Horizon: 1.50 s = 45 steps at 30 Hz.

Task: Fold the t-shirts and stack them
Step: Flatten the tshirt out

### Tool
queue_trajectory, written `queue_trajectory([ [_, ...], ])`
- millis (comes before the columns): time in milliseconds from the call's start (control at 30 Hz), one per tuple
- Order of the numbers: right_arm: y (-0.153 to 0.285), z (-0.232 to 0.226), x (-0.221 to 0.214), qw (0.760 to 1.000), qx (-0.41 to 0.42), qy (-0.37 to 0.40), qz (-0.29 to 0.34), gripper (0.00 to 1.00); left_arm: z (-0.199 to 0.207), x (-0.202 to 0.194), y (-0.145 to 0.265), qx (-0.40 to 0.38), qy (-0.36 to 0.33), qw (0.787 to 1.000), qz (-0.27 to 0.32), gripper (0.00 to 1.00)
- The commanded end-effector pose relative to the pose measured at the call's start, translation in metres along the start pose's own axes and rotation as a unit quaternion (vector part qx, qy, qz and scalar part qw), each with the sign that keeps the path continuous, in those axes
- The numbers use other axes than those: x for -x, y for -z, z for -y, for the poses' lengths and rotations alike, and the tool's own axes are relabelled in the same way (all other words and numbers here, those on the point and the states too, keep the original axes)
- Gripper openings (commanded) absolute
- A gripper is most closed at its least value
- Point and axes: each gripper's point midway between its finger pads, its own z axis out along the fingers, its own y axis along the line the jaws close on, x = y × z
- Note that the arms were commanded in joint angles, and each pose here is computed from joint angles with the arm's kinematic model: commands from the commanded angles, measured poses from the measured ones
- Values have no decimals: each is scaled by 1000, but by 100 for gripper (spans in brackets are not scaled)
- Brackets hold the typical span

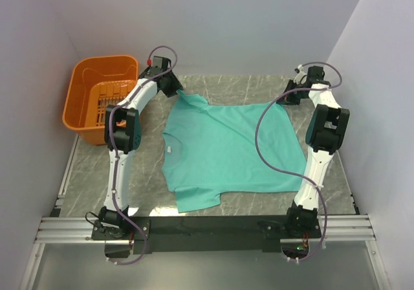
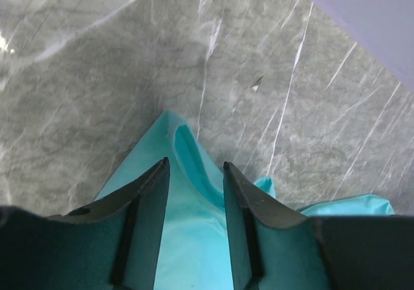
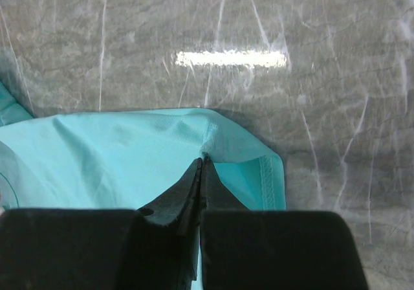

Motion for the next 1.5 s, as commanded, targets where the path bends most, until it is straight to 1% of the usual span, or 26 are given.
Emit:
queue_trajectory([
  [0,10,-12,10,1000,11,17,16,0,10,20,-5,-12,13,999,27,44],
  [267,12,-14,11,1000,12,18,17,0,2,17,-15,-1,13,1000,24,42],
  [367,13,-15,11,1000,14,18,17,0,0,18,-19,3,12,1000,25,40],
  [433,13,-15,11,1000,14,19,17,0,1,18,-20,0,13,1000,26,34],
  [467,13,-15,11,1000,14,19,17,0,1,19,-21,0,14,999,28,27],
  [567,14,-16,10,1000,17,19,16,0,3,22,-19,-2,13,999,35,17],
  [600,13,-16,8,1000,16,18,13,0,6,26,-16,-7,11,999,41,8],
  [667,18,-21,10,999,24,22,18,0,11,31,-10,-12,7,999,50,1],
  [733,21,-27,8,999,34,22,19,0,22,41,4,-27,2,998,64,1],
  [767,30,-34,14,998,39,32,32,0,26,44,11,-33,-2,997,70,1],
  [833,35,-40,6,998,45,39,29,0,40,56,34,-49,-14,995,90,0],
  [867,51,-52,12,996,49,54,45,0,44,60,42,-55,-20,994,97,0],
  [933,58,-57,2,995,52,66,52,0,54,68,67,-68,-30,991,115,0],
  [967,69,-63,-1,992,48,95,65,0,56,71,82,-70,-39,989,123,0],
  [1033,81,-70,-4,989,47,115,77,0,59,73,94,-75,-44,988,129,0],
  [1067,95,-81,3,984,45,141,99,0,61,73,100,-81,-50,987,129,0],
  [1100,97,-80,-7,984,40,144,96,0,63,72,108,-85,-53,987,130,0],
  [1133,111,-89,-3,980,39,160,112,0,63,72,112,-86,-57,986,130,0],
  [1200,123,-96,-6,975,32,180,125,0,70,72,125,-100,-64,984,132,1],
  [1233,140,-107,0,969,28,197,145,0,72,73,130,-105,-70,983,134,1],
  [1300,156,-120,6,961,17,222,164,0,81,76,145,-119,-76,980,138,0],
  [1433,212,-153,35,938,-20,260,230,0,98,86,171,-147,-77,975,149,0],
  [1467,228,-165,47,931,-22,264,251,0,105,92,184,-158,-77,972,158,1],
])
